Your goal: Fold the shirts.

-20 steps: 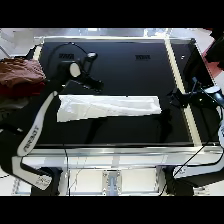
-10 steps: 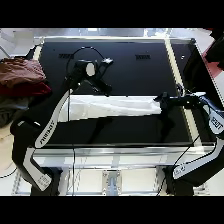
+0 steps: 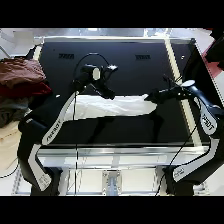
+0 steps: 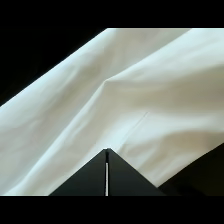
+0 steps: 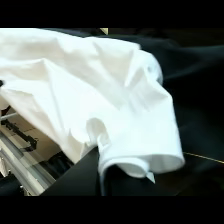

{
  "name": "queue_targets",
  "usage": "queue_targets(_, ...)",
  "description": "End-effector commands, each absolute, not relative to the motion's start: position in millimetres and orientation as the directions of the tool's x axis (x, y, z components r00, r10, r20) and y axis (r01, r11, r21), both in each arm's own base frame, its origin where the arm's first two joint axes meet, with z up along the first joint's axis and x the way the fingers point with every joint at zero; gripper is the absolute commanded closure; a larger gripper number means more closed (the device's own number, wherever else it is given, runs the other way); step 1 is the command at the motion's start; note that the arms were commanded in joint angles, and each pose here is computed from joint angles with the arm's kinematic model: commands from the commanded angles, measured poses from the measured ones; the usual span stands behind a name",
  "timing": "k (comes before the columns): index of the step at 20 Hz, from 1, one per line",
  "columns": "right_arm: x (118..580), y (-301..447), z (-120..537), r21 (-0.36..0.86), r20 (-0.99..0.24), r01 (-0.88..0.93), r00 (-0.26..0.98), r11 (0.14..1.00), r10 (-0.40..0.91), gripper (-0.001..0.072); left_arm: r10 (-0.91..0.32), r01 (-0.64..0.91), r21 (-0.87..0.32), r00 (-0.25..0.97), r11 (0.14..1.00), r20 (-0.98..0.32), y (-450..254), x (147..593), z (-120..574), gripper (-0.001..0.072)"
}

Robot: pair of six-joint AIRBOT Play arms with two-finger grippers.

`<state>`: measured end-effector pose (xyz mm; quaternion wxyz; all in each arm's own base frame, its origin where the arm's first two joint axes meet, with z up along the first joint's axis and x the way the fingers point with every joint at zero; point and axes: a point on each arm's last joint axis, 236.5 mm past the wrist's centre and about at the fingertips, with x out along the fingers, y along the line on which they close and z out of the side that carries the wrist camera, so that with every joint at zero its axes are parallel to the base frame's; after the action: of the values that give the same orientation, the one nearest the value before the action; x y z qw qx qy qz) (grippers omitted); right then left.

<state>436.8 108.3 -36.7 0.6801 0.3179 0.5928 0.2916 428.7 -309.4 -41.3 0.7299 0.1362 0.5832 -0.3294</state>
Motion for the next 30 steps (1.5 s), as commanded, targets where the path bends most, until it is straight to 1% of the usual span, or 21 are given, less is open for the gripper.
queue_targets(1,438.1,132.2,26.2,0.783,-0.600,-0.121,0.112,0.610,0.792,0.0695,-0.288,0.631,-0.195,0.048,0.751,-0.956,-307.4,425.2,-76.5,0.0693)
queue_targets(4,447.7,162.4,79.0,0.760,-0.596,-0.213,0.151,0.614,0.789,0.0695,-0.260,0.622,-0.204,-0.001,0.756,-0.966,-304.0,419.9,-104.1,0.0692)
queue_targets(7,450.2,205.8,119.1,0.730,-0.590,-0.313,0.159,0.607,0.791,0.0696,-0.251,0.618,-0.207,-0.016,0.759,-0.968,-302.3,418.8,-113.7,0.0692)
queue_targets(10,442.9,256.2,154.4,0.695,-0.571,-0.424,0.164,0.581,0.804,0.0696,-0.252,0.613,-0.208,-0.014,0.762,-0.968,-299.0,420.2,-109.4,0.0692)
queue_targets(13,444.2,295.9,175.4,0.656,-0.552,-0.481,0.220,0.582,0.804,0.0697,-0.259,0.599,-0.207,0.000,0.774,-0.966,-281.9,423.9,-78.5,0.0692)
queue_targets(15,439.3,316.6,171.7,0.647,-0.563,-0.483,0.219,0.590,0.797,0.0697,-0.285,0.577,-0.196,0.068,0.793,-0.956,-260.8,436.7,-34.6,0.0692)
queue_targets(17,433.4,340.1,162.9,0.663,-0.562,-0.474,0.197,0.580,0.803,0.0698,-0.305,0.540,-0.181,0.149,0.822,-0.941,-229.2,448.5,13.1,0.0692)
queue_targets(19,427.4,371.6,156.8,0.679,-0.542,-0.476,0.187,0.558,0.819,0.0698,-0.291,0.500,-0.161,0.193,0.851,-0.937,-186.6,452.3,46.1,0.0692)
queue_targets(23,403.7,458.9,135.7,0.722,-0.479,-0.484,0.167,0.495,0.862,0.0698,-0.259,0.369,-0.158,0.242,0.916,-0.935,-105.7,456.7,77.7,0.0692)
queue_targets(25,389.7,503.6,118.8,0.758,-0.437,-0.463,0.161,0.459,0.885,0.0698,-0.252,0.310,-0.164,0.268,0.936,-0.930,-77.0,461.3,83.7,0.0692)
queue_targets(27,390.8,537.5,107.6,0.772,-0.385,-0.453,0.224,0.445,0.895,0.0694,-0.250,0.269,-0.175,0.275,0.947,-0.928,-58.0,462.9,84.7,0.0692)
queue_targets(28,396.4,548.4,104.9,0.772,-0.357,-0.451,0.273,0.447,0.893,0.0665,-0.248,0.256,-0.179,0.269,0.950,-0.931,-51.7,461.5,84.2,0.0692)
queue_targets(29,401.0,554.0,105.2,0.781,-0.334,-0.439,0.307,0.444,0.891,0.0494,-0.246,0.248,-0.181,0.262,0.952,-0.933,-47.5,459.8,83.4,0.0692)
queue_targets(30,401.9,556.1,105.3,0.792,-0.325,-0.424,0.314,0.439,0.892,0.0278,-0.244,0.242,-0.181,0.262,0.953,-0.934,-44.4,459.6,83.3,0.0692)
